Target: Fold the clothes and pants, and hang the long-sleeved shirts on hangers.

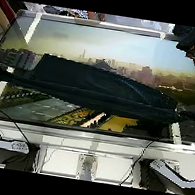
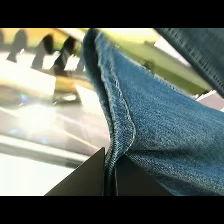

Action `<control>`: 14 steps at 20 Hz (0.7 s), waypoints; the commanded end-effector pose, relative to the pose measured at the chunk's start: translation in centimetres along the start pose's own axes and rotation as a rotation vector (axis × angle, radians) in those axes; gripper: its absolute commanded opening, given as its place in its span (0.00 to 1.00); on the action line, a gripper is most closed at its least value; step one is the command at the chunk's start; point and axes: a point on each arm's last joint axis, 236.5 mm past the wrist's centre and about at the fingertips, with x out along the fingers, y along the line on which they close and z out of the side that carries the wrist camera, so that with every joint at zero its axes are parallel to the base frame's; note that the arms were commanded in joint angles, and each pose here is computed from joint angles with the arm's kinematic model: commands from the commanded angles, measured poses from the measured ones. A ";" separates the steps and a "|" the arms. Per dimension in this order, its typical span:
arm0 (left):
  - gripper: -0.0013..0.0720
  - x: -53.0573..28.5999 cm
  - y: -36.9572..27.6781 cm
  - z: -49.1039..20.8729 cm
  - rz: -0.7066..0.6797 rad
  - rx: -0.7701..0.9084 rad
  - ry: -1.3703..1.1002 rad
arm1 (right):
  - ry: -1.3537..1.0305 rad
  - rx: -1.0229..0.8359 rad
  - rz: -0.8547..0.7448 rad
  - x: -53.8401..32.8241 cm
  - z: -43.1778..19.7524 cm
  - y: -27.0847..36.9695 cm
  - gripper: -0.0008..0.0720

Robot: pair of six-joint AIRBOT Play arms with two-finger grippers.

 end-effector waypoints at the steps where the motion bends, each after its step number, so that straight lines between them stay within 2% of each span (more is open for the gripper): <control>1: 0.07 -0.7 0.4 -0.2 0.017 -0.002 -0.016 | 0.016 -0.004 -0.019 0.1 -0.3 0.0 0.03; 6: 0.07 2.9 -2.6 4.3 -0.063 0.037 -0.092 | -0.048 -0.078 -0.056 2.5 2.9 2.4 0.03; 9: 0.08 5.0 -4.8 9.2 -0.137 0.003 -0.228 | -0.060 -0.039 -0.053 5.6 4.9 3.3 0.03; 14: 0.08 4.0 -10.6 17.8 -0.368 -0.032 -0.556 | -0.199 0.029 0.002 9.2 9.8 5.6 0.03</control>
